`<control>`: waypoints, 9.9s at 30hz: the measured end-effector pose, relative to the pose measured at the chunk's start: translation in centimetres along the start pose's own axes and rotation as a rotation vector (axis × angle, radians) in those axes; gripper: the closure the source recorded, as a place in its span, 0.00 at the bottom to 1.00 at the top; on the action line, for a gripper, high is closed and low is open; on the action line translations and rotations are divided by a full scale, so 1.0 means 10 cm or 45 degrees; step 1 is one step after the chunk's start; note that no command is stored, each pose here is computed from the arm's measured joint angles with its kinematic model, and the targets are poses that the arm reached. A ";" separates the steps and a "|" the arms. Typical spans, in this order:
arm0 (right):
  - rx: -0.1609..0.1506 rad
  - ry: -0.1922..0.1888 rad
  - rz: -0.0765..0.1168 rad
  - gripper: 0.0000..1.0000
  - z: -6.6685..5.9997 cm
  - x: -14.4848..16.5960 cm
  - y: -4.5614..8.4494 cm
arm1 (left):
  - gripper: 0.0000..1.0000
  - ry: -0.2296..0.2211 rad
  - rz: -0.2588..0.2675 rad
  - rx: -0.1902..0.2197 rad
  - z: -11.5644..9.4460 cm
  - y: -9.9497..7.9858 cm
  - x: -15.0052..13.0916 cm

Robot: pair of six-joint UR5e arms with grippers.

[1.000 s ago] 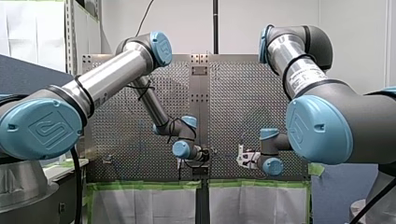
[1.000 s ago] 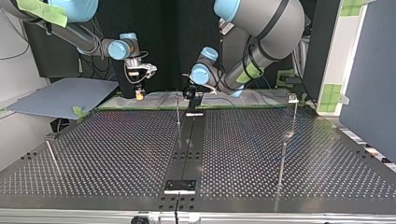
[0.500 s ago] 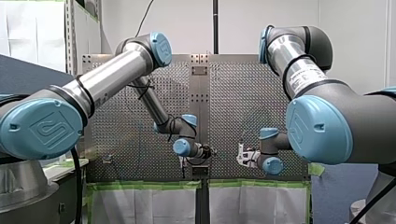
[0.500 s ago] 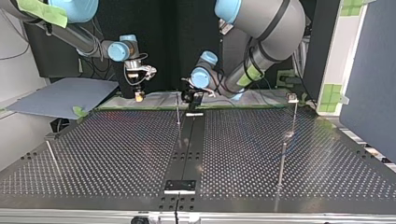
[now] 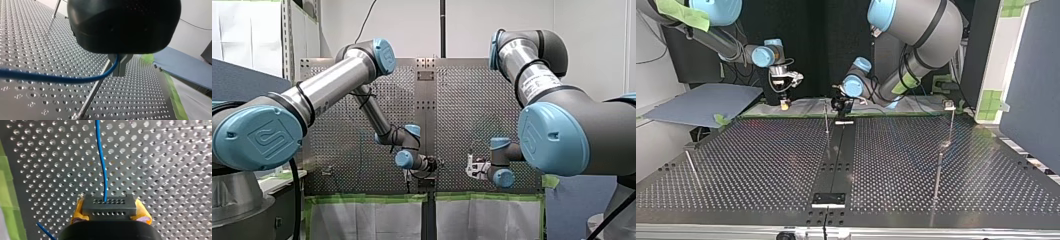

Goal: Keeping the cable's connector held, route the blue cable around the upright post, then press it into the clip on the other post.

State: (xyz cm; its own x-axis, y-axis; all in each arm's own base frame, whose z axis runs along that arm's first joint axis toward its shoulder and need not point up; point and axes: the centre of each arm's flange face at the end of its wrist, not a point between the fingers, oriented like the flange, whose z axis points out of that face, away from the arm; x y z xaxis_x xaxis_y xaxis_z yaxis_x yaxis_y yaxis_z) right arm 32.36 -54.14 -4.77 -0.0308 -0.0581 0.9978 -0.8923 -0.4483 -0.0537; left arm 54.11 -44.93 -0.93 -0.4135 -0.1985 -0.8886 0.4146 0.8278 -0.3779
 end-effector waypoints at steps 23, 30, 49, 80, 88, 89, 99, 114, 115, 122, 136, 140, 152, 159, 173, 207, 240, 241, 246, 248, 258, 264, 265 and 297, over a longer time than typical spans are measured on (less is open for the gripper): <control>-0.051 -0.098 0.006 1.00 0.23 -0.21 0.19 | 1.00 -0.046 0.025 -0.027 0.03 0.07 -0.06; -0.061 -0.081 0.003 1.00 0.35 -0.12 0.26 | 1.00 -0.051 0.005 -0.033 0.04 0.11 -0.09; -0.063 -0.032 -0.017 1.00 0.63 0.10 0.36 | 1.00 -0.112 -0.034 -0.171 0.11 0.34 -0.31; -0.002 -0.007 -0.015 1.00 0.76 0.19 0.30 | 0.00 -0.135 0.220 -0.279 0.11 0.45 -0.38; 0.000 -0.014 -0.014 1.00 0.76 0.19 0.29 | 0.00 -0.021 0.331 -0.310 0.02 0.42 -0.28; 0.000 -0.015 -0.013 1.00 0.75 0.19 0.29 | 0.00 -0.010 0.342 -0.311 0.01 0.41 -0.28; -0.003 -0.037 -0.008 1.00 0.74 0.17 0.30 | 0.00 0.085 0.470 -0.264 -0.12 0.10 -0.34; -0.009 -0.040 -0.001 1.00 0.73 0.17 0.33 | 0.00 0.167 0.632 -0.180 -0.47 -0.21 -0.20; -0.009 -0.040 -0.001 1.00 0.73 0.17 0.33 | 0.00 0.167 0.634 -0.172 -0.49 -0.23 -0.18; -0.009 -0.042 0.011 1.00 0.73 0.16 0.33 | 0.00 0.169 0.640 -0.141 -0.53 -0.35 -0.11; -0.003 -0.043 0.018 1.00 0.73 0.16 0.32 | 0.00 0.117 0.585 -0.104 -0.51 -0.51 -0.07; -0.004 -0.045 0.019 1.00 0.73 0.16 0.33 | 0.00 0.118 0.575 -0.103 -0.51 -0.52 -0.06; -0.004 -0.045 0.027 1.00 0.73 0.16 0.33 | 0.00 0.118 0.555 -0.103 -0.52 -0.55 -0.05; -0.003 -0.046 0.028 1.00 0.73 0.16 0.33 | 0.00 0.118 0.555 -0.106 -0.52 -0.55 -0.05; -0.004 -0.048 0.034 1.00 0.73 0.16 0.34 | 0.00 -0.028 0.454 -0.164 -0.80 -0.60 -0.36; 0.002 -0.050 0.032 1.00 0.73 0.15 0.30 | 0.00 -0.364 0.231 -0.379 -1.99 -0.65 -1.05; 0.007 -0.078 0.015 1.00 0.71 0.14 0.28 | 0.00 -0.367 0.210 -0.349 -3.40 -0.68 -1.06; 0.008 -0.081 0.011 1.00 0.70 0.14 0.28 | 0.00 -0.367 0.210 -0.348 -3.44 -0.67 -1.05; 0.012 -0.092 0.006 1.00 0.70 0.12 0.25 | 0.00 -0.376 0.210 -0.343 -3.61 -0.67 -1.05; 0.014 -0.093 0.006 1.00 0.69 0.12 0.24 | 0.00 -0.383 0.209 -0.340 -3.65 -0.68 -1.07; 0.015 -0.094 0.005 1.00 0.69 0.12 0.24 | 0.00 -0.387 0.209 -0.338 -3.67 -0.68 -1.08; 0.015 -0.094 0.005 1.00 0.69 0.12 0.24 | 0.00 -0.387 0.209 -0.338 -3.67 -0.68 -1.08; 0.015 -0.094 0.005 1.00 0.69 0.12 0.24 | 0.00 -0.387 0.209 -0.338 -3.67 -0.68 -1.08; 0.015 -0.094 0.005 1.00 0.69 0.13 0.24 | 0.00 -0.387 0.209 -0.338 -3.67 -0.68 -1.08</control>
State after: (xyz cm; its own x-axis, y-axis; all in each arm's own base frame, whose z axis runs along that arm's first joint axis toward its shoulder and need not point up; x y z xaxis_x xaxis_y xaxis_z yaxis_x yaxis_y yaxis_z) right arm 33.34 -61.46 -3.92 -0.0008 -0.1252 0.9921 -0.8868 -0.4584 -0.0586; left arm 25.95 -29.17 20.75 -0.0854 -0.1659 -0.9824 0.2155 0.9596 -0.1808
